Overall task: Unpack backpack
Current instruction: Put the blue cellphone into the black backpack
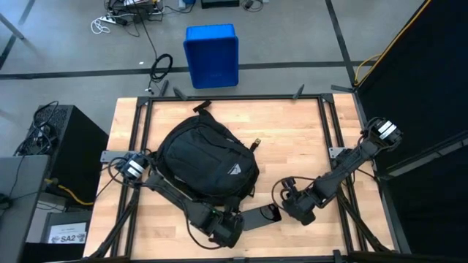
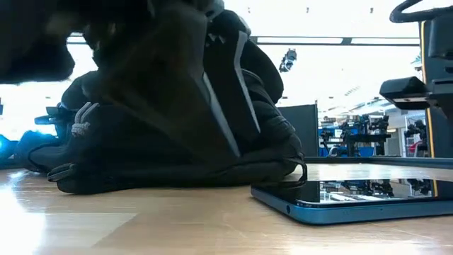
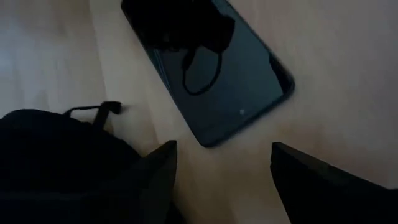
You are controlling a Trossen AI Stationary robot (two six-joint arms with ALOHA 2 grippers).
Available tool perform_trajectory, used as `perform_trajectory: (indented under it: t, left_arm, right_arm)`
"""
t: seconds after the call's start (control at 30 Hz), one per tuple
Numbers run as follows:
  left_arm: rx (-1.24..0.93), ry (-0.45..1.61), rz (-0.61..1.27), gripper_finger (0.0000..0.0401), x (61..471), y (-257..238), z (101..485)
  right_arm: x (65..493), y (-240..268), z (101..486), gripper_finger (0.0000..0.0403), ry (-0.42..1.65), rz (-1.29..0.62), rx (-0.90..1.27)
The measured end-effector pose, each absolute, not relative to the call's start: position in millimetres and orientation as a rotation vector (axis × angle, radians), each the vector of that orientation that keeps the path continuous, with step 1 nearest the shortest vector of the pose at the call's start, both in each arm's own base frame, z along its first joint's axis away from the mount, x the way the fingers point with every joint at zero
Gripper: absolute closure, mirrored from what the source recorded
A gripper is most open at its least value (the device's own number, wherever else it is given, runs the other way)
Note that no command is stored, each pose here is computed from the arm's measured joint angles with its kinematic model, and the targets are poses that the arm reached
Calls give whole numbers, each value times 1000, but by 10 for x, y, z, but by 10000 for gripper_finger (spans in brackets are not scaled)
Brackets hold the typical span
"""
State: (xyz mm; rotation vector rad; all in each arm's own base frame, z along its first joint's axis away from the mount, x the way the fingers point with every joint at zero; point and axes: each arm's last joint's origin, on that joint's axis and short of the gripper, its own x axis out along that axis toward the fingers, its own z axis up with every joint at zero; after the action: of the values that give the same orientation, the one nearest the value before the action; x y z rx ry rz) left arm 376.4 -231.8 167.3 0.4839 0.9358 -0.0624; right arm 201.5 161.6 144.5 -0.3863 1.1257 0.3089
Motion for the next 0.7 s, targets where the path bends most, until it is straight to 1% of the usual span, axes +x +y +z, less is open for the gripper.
perform_trajectory:
  t: [0.07, 0.17, 0.33, 0.43, 0.5, 0.57, 0.7]
  left_arm:
    - [513, 937, -77, 174, 3767, -2313, 1665]
    - [553, 907, -107, 174, 3792, -2326, 1683]
    - [586, 896, -150, 174, 3827, -2334, 1642]
    - [602, 890, -155, 174, 3841, -2319, 1650]
    - [630, 890, -167, 174, 3846, -2311, 1650]
    - [668, 884, -186, 174, 3852, -2309, 1652]
    - [678, 879, -187, 173, 3887, -2284, 1632]
  right_arm:
    - [2036, 1637, 1455, 343, 1102, 346, -385]
    - [2063, 1662, 1469, 290, 1067, 395, -395]
    - [2065, 1648, 1468, 193, 1060, 396, -442]
    - [2091, 1648, 1439, 147, 1039, 389, -508]
    - [2123, 1661, 1372, 126, 1035, 401, -558]
    - [2171, 1689, 1291, 115, 1025, 427, -612]
    - [2268, 1756, 1180, 113, 994, 445, -674]
